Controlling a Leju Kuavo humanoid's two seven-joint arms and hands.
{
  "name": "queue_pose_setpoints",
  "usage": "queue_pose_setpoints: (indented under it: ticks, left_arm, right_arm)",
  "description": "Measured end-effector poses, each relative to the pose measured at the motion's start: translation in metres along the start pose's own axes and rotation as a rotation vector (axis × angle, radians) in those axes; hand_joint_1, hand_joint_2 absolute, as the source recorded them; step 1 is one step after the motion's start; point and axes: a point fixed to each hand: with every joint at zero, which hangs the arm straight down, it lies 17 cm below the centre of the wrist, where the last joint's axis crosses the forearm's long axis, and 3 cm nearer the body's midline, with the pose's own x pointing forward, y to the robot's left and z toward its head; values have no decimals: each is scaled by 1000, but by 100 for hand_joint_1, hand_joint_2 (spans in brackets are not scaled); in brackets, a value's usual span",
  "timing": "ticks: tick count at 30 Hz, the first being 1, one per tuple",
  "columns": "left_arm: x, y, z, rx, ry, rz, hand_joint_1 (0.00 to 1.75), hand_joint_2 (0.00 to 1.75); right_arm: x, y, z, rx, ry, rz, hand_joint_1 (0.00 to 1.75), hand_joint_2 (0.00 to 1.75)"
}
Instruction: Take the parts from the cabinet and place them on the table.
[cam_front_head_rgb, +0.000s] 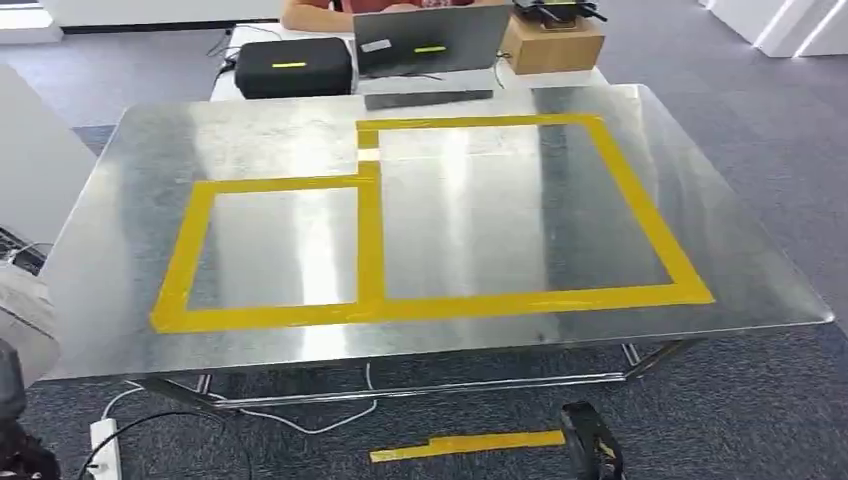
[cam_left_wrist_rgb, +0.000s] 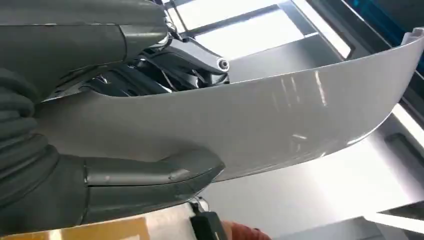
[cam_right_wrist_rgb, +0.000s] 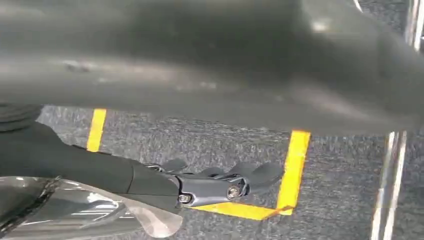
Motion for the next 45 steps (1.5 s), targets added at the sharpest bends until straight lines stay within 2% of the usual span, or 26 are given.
queue_pose_setpoints:
  ticks: [7,15,27,35,45]
  left_arm:
    - [-2,-3,0,-17,9,0,175,175]
    - [-23,-10,-3,-46,64,-18,175,175]
    - [-82,-11,-9,-107,174,-115,175,175]
    - [-137,-21,-17,-182,269,-231,175,175]
    - [-187,-45,-30,-335,288,-481,175,175]
  right_arm:
    - [8,-1,-1,0,-19,-13,0,0]
    - [4,0,0,7,-13,-25,0,0]
    - [-5,0,2,7,3,-46,0,0]
    - [-17,-10,4,-11,23,-72,0,0]
    - [-28,-16,6,-9,44,-65,0,0]
